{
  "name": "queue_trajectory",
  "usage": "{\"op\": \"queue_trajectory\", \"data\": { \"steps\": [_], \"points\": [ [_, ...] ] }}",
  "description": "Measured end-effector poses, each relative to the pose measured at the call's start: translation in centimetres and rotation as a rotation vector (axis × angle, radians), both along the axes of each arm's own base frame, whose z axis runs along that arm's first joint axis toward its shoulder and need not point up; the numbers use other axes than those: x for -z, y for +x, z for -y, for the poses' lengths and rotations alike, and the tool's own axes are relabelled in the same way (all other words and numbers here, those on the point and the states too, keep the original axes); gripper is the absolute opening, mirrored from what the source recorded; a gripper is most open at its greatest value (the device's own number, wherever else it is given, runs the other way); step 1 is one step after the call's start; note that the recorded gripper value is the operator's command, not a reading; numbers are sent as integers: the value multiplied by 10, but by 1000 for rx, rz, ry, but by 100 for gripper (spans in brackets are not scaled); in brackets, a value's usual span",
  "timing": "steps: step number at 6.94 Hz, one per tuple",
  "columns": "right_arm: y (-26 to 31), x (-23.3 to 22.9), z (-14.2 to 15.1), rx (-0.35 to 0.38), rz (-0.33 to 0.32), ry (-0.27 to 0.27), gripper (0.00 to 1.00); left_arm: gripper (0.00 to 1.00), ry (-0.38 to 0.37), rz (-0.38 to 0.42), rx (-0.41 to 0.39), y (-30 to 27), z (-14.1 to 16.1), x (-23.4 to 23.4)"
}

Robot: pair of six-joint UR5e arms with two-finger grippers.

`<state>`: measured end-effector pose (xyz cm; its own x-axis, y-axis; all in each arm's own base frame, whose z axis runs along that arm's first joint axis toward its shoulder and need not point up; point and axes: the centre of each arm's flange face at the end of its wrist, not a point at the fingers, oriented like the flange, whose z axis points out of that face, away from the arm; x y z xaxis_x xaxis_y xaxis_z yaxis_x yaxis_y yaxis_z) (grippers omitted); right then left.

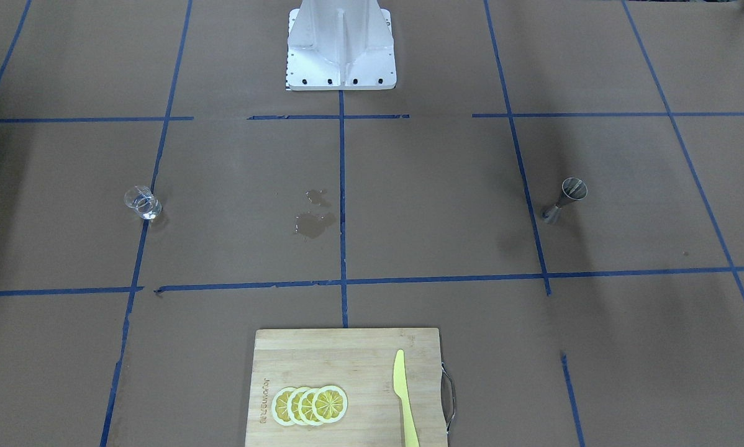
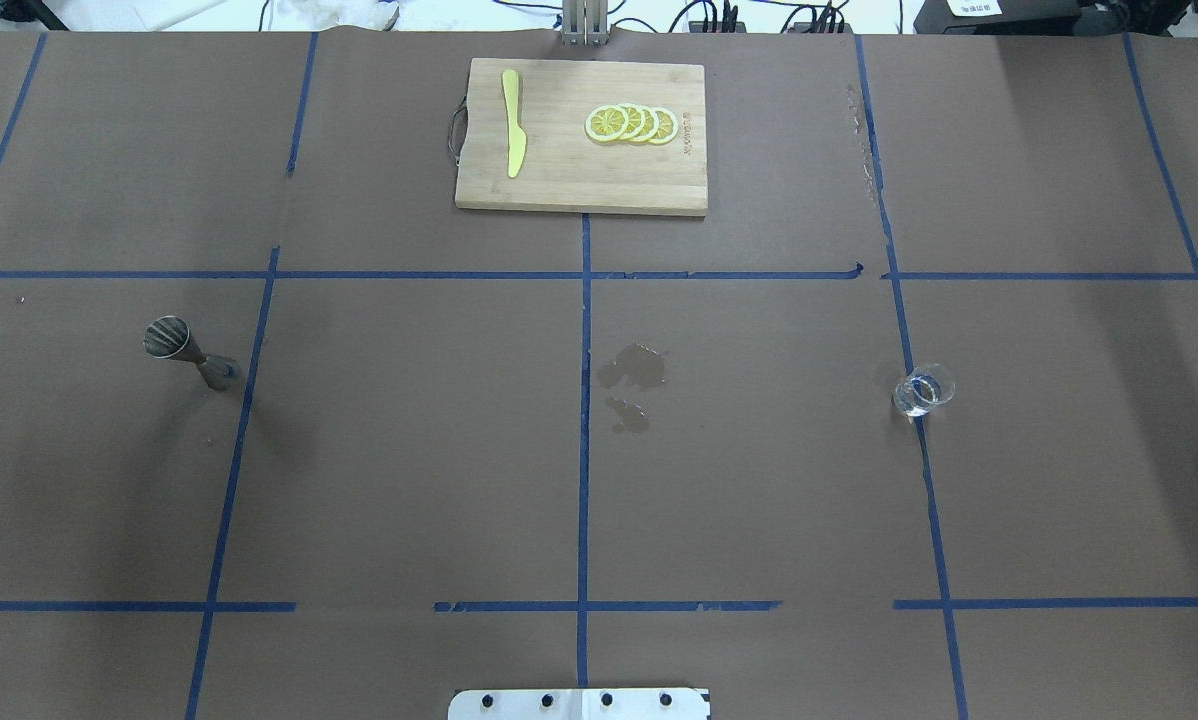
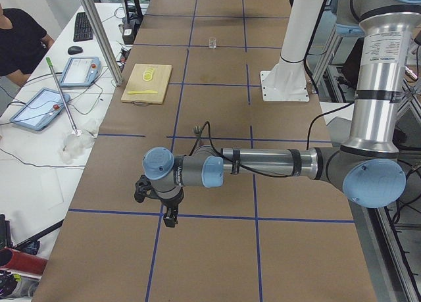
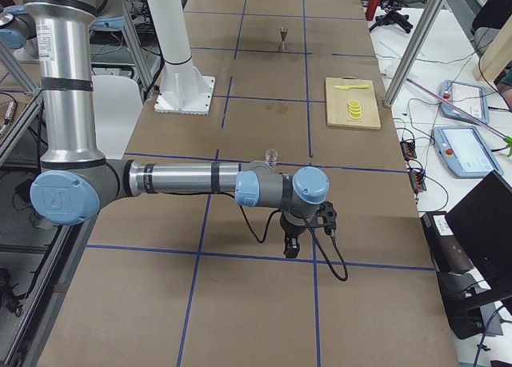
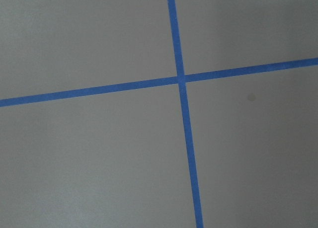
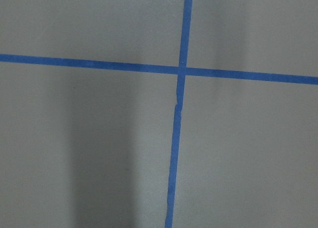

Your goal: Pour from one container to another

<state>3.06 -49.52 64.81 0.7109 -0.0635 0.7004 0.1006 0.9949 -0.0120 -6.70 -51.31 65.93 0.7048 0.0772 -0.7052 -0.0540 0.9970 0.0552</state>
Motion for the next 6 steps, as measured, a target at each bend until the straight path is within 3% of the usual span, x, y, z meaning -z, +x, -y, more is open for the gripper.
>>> {"op": "queue_trajectory", "data": {
  "steps": [3, 6],
  "points": [
    [0, -2, -1, -4, -1, -8, 100, 100, 26, -19, 27, -11, -1, 15],
    [-3, 5, 1, -6, 27, -2, 100, 100, 125, -24, 26, -11, -10, 51]
  ]
}}
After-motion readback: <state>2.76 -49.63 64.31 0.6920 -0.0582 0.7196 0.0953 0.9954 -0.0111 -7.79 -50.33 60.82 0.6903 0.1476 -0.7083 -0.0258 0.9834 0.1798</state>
